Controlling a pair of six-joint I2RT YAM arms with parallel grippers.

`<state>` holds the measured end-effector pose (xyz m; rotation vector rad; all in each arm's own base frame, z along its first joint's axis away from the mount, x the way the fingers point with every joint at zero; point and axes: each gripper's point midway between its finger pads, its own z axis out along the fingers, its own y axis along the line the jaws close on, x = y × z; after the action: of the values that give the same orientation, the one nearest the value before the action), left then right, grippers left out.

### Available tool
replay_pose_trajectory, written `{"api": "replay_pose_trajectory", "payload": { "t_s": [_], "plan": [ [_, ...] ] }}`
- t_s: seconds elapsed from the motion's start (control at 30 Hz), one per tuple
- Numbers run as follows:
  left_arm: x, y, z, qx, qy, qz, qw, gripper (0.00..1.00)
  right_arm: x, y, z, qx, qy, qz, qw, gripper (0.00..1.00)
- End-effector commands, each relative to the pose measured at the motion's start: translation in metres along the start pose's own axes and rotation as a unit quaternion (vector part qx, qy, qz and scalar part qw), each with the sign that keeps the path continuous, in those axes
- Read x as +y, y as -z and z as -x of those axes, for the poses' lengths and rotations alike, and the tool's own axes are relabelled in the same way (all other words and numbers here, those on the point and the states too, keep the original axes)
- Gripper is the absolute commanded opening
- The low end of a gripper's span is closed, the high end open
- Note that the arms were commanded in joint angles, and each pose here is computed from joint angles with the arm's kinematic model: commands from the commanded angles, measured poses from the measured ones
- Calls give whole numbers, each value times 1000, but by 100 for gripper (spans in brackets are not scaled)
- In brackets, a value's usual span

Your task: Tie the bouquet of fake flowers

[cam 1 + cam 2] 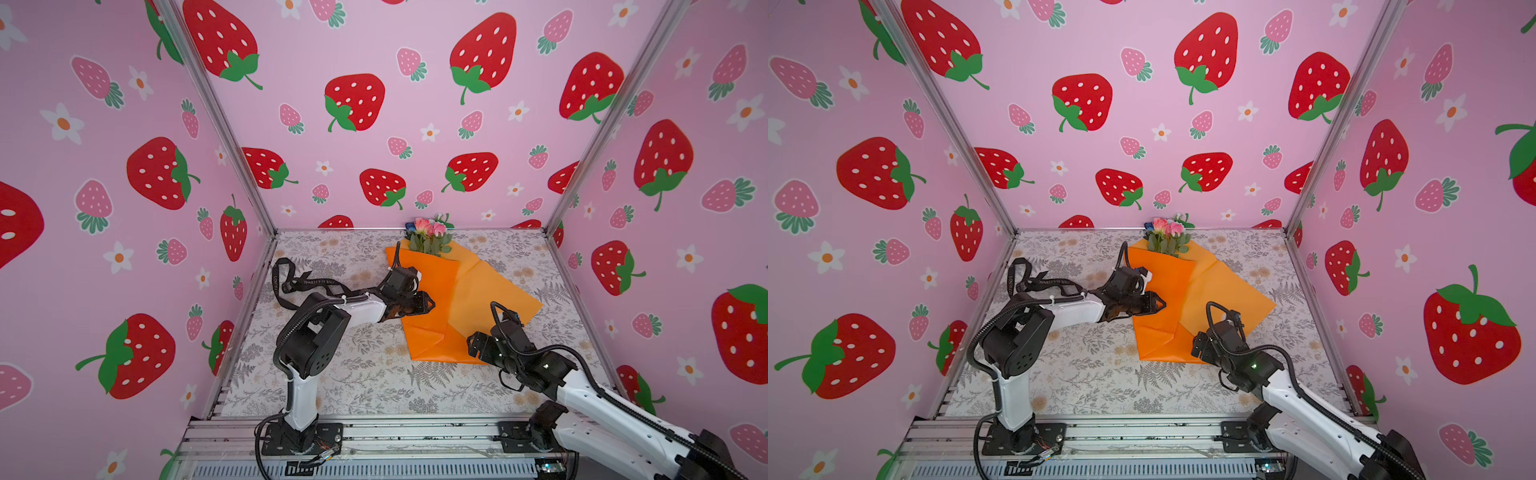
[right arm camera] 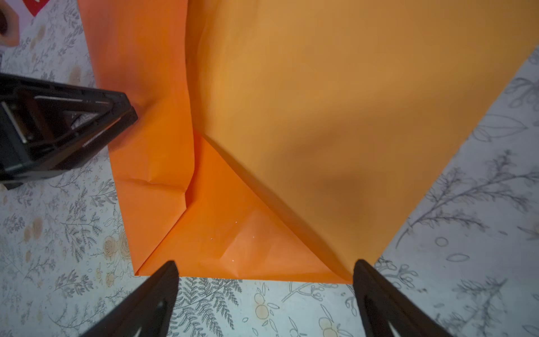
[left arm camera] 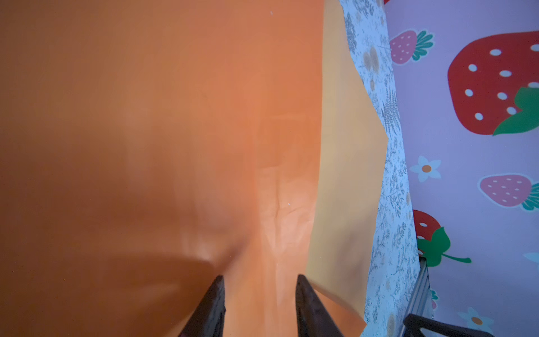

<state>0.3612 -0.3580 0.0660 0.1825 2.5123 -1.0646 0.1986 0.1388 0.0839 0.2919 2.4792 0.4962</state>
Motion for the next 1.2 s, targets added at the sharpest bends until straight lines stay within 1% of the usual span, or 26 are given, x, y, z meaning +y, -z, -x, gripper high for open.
{"api": "replay_pose_trajectory", "payload": {
  "t_s": [0.0,0.1,0.2,0.53,0.7,0.77,0.97,1.17],
  "plan": [
    [-21,-11,-9,5,-3,-33,999,40,-24,1,-16,18,-46,-26,998,99],
    [-17,-22,-22,22,12,-30,999,40,-24,2,-23,26,-71,-10,997,100],
    [-13,-25,-29,26,28,-36,999,38,-25,3,-32,40,-95,7,995,100],
    [-11,-30,-39,40,30,-31,998,38,-31,-9,-62,76,-148,40,985,100],
    [-8,-32,-42,44,34,-28,998,38,-31,-19,-69,78,-172,58,980,100],
    [-8,-32,-43,43,35,-28,998,38,-29,-23,-66,68,-180,68,979,100],
    [-6,-31,-44,41,35,-24,998,38,-38,-31,-60,33,-200,63,977,100],
    [-5,-32,-45,43,36,-25,998,37,-36,-35,-49,-1,-188,76,979,100]
  ]
}}
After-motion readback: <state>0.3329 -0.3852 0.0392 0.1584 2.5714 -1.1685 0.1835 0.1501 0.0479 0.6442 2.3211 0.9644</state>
